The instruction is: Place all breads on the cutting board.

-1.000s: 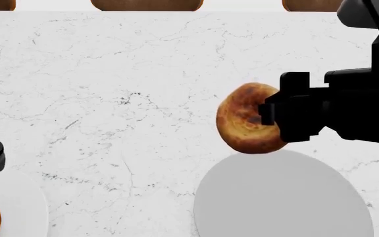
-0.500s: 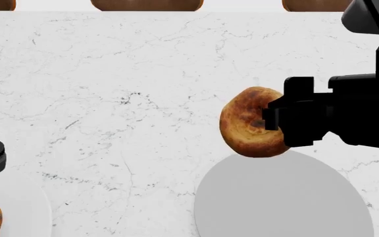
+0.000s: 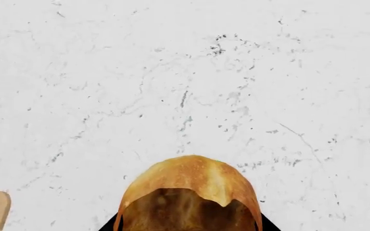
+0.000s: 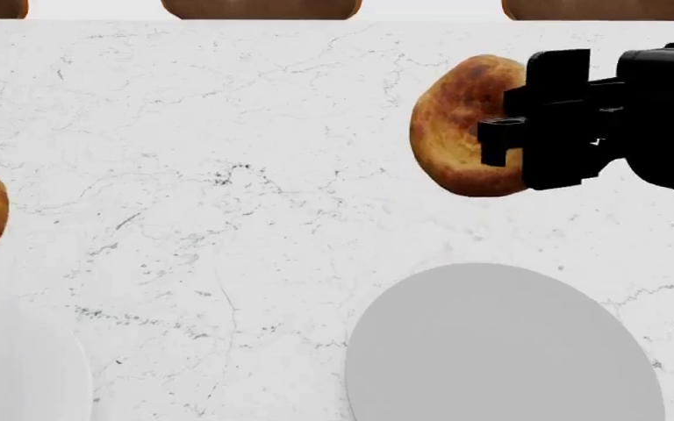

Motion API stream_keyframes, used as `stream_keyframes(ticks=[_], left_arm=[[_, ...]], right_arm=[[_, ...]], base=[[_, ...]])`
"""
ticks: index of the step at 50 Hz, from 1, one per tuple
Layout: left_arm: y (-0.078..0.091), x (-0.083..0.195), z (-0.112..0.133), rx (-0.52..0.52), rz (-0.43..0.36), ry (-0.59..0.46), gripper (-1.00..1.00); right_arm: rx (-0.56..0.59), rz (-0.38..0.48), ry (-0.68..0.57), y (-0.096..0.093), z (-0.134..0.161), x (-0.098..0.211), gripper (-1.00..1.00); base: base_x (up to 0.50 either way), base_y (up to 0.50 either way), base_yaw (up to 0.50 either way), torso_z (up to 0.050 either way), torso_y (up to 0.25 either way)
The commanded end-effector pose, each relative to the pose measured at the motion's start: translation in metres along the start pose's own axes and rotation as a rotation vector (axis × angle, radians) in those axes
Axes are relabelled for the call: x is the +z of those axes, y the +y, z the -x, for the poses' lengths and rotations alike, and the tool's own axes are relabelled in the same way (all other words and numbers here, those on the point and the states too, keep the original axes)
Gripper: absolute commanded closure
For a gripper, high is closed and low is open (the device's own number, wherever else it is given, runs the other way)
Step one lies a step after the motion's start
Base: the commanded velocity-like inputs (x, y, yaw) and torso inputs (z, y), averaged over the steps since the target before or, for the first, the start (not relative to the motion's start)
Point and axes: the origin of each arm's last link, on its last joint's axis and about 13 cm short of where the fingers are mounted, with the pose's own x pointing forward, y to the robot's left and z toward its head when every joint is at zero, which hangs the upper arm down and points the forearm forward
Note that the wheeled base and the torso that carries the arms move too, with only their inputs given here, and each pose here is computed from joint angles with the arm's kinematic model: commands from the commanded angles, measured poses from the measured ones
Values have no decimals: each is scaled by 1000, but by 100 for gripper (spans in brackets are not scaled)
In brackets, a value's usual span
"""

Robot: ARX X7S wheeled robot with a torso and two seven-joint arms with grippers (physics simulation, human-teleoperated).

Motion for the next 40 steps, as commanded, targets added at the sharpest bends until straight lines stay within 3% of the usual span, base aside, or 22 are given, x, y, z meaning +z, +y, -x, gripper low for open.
stream_keyframes(ticks=[1, 5, 7, 11, 15, 18, 24, 40], left_arm=[[9, 39, 40, 20, 187, -323, 100], [7, 46, 40, 15, 238, -390, 100], [5, 48, 38, 54, 217, -407, 100], [2, 58, 40, 18, 273, -455, 100], [-3, 61, 40, 13, 280, -478, 100], [-1, 67, 45, 7, 338, -544, 100], [-6, 74, 43, -7, 359, -549, 100], [-9, 87, 44, 18, 373, -602, 100]], right_arm=[[-64, 40, -137, 14, 11, 8, 100], [-71, 39, -170, 17, 10, 10, 100], [-77, 33, -181, 15, 9, 12, 100], [-91, 5, -235, 13, 9, 19, 100], [-90, 7, -256, 16, 5, 21, 100], [-96, 7, -269, 16, 0, 21, 100], [-91, -8, -283, 18, -6, 24, 100], [-79, -7, -289, 17, -13, 22, 100]], base=[[0, 0, 0, 0, 0], [0, 0, 0, 0, 0], [0, 0, 0, 0, 0], [0, 0, 0, 0, 0], [0, 0, 0, 0, 0], [0, 0, 0, 0, 0], [0, 25, 0, 0, 0], [0, 469, 0, 0, 1]])
